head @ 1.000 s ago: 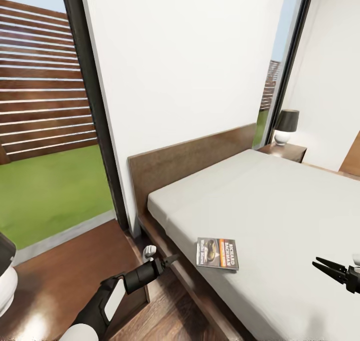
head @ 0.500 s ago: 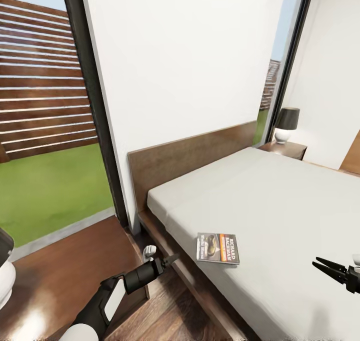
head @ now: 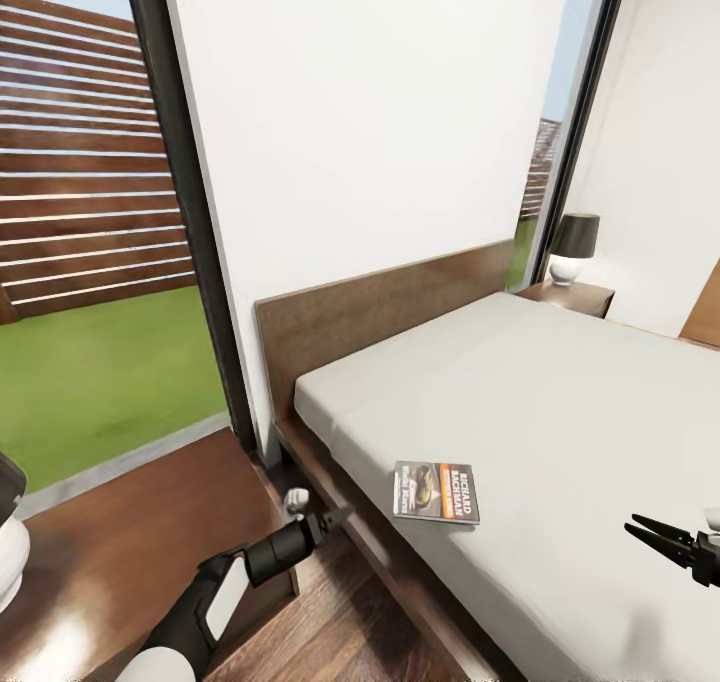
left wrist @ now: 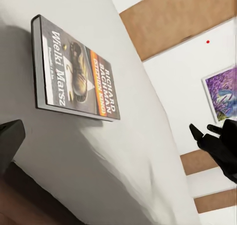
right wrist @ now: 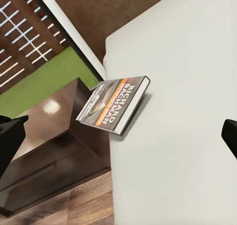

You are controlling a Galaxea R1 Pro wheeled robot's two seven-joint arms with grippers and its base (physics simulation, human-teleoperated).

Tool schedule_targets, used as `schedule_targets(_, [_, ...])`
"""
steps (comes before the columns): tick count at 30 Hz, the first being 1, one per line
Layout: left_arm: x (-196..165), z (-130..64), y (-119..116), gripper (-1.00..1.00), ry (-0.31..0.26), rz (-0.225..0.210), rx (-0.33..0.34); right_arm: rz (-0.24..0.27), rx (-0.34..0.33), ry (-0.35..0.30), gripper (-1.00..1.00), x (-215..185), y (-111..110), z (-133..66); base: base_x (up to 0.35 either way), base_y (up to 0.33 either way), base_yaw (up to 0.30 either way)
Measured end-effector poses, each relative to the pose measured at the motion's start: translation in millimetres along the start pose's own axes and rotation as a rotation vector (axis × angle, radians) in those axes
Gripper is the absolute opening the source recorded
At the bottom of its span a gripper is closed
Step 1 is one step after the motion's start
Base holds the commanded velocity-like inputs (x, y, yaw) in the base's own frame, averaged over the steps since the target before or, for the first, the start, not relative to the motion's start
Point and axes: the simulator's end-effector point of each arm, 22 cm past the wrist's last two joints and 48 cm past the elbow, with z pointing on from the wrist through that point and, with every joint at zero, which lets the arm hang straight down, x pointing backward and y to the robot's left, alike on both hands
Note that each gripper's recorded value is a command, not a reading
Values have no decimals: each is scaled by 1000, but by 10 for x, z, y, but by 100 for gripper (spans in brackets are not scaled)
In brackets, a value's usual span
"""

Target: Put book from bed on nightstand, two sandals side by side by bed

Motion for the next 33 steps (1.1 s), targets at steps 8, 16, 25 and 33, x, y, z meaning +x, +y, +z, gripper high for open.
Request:
schedule_targets(8, [-268,-61,-84,100,-68,-114,46,-2,0,0,100,-1,0,0,0,0,0])
schedule_targets(16, [-531,-97,-150,100,-128,-132,75,-3,0,0,100,0,0,0,0,0,0])
schedule_targets(25, [-890,-458,42,100,-211,-139,51,-3,0,0,100,0,-1,0,0,0,0])
schedule_targets(33, [-925,-542,221,100,-215,-139,-15,0,0,0,100,0,0,0,0,0,0])
